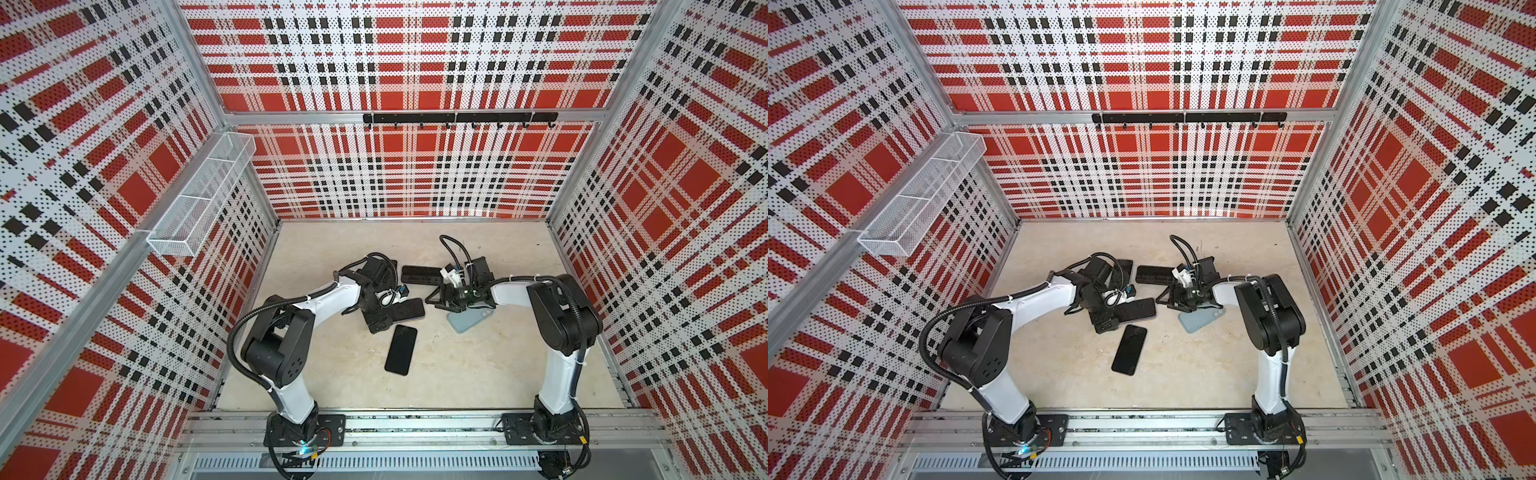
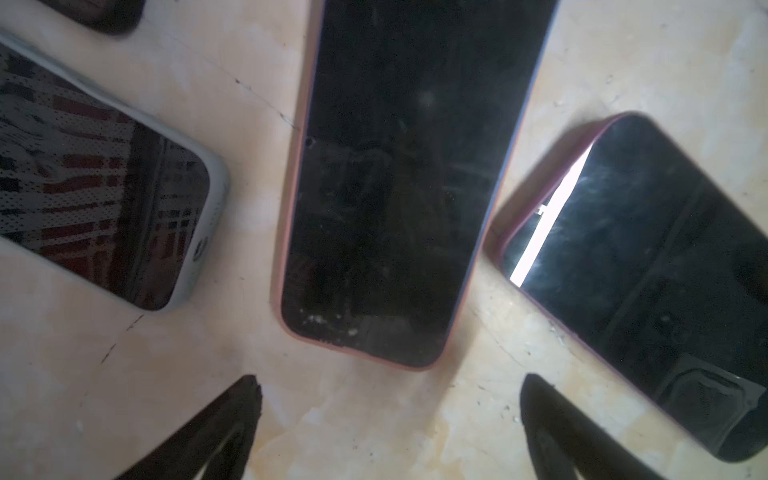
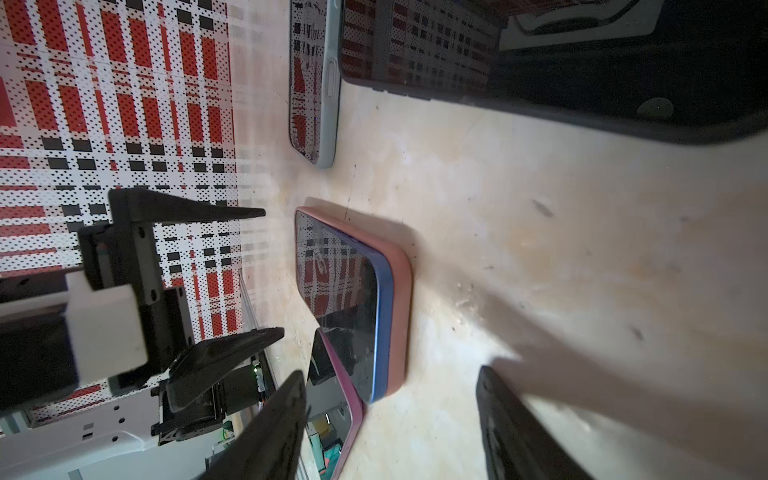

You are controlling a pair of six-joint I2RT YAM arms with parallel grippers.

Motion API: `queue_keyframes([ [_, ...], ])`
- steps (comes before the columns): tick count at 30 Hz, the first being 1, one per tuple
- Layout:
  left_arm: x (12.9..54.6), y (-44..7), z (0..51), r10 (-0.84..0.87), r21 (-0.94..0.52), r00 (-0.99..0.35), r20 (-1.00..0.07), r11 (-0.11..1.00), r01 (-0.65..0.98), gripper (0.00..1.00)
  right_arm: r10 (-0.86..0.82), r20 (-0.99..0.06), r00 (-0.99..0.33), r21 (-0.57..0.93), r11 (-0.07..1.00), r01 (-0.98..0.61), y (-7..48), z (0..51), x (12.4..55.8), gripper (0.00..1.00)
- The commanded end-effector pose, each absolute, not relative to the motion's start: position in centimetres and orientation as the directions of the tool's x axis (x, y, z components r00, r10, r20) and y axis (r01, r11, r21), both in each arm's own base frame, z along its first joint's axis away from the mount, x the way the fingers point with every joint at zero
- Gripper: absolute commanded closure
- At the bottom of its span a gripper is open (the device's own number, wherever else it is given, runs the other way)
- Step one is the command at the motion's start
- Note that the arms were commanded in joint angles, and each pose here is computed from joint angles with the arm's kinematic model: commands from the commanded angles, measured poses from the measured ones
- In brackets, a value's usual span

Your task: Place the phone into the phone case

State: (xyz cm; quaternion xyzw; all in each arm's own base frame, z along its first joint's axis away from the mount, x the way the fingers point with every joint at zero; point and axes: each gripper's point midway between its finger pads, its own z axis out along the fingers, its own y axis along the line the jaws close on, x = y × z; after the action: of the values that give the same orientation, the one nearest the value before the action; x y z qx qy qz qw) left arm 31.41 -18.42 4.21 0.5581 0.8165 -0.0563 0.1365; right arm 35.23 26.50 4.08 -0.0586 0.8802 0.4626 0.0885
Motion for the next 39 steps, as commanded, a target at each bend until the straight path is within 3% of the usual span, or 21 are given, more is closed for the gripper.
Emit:
queue_keyframes([
  [1,32.1,-19.4,5.1,0.882,0.037,-0.331,-0.335,0.363,0.931,0.02,-0.027,-0.244,-0.969,0.804,0.553,-0.217,26.7,4.8,35.2,0.33],
  [5,33.3,-19.8,6.6,0.814,0.015,-0.433,-0.386,0.475,0.880,0.03,-0.023,-0.245,-0.969,0.802,0.556,-0.216,26.7,4.9,35.4,0.33],
  [8,34.2,-19.6,8.1,0.695,-0.053,-0.577,-0.429,0.618,0.784,0.03,-0.018,-0.251,-0.968,0.798,0.562,-0.218,26.7,5.0,35.8,0.33],
  [11,35.0,-18.9,9.2,0.477,-0.214,-0.762,-0.439,0.768,0.604,0.03,-0.012,-0.251,-0.968,0.794,0.569,-0.213,26.7,4.8,36.0,0.33],
  [14,35.2,-17.7,9.1,0.191,-0.413,-0.909,-0.370,0.843,0.345,0.04,-0.008,-0.244,-0.970,0.795,0.571,-0.205,26.7,4.5,36.0,0.33],
  [20,34.4,-17.2,6.3,-0.132,-0.593,-0.958,-0.255,0.804,0.047,0.04,-0.007,-0.236,-0.972,0.790,0.582,-0.196,27.1,3.9,36.0,0.33],
  [26,34.4,-17.8,3.3,-0.271,-0.657,-0.950,-0.154,0.746,-0.106,0.04,-0.039,-0.224,-0.974,0.789,0.580,-0.204,28.8,3.4,35.1,0.33],
  [39,33.8,-22.6,3.4,-0.234,-0.752,-0.971,-0.053,0.649,-0.115,0.06,-0.062,-0.172,-0.983,0.794,0.582,-0.175,30.2,1.1,33.4,0.33],
])
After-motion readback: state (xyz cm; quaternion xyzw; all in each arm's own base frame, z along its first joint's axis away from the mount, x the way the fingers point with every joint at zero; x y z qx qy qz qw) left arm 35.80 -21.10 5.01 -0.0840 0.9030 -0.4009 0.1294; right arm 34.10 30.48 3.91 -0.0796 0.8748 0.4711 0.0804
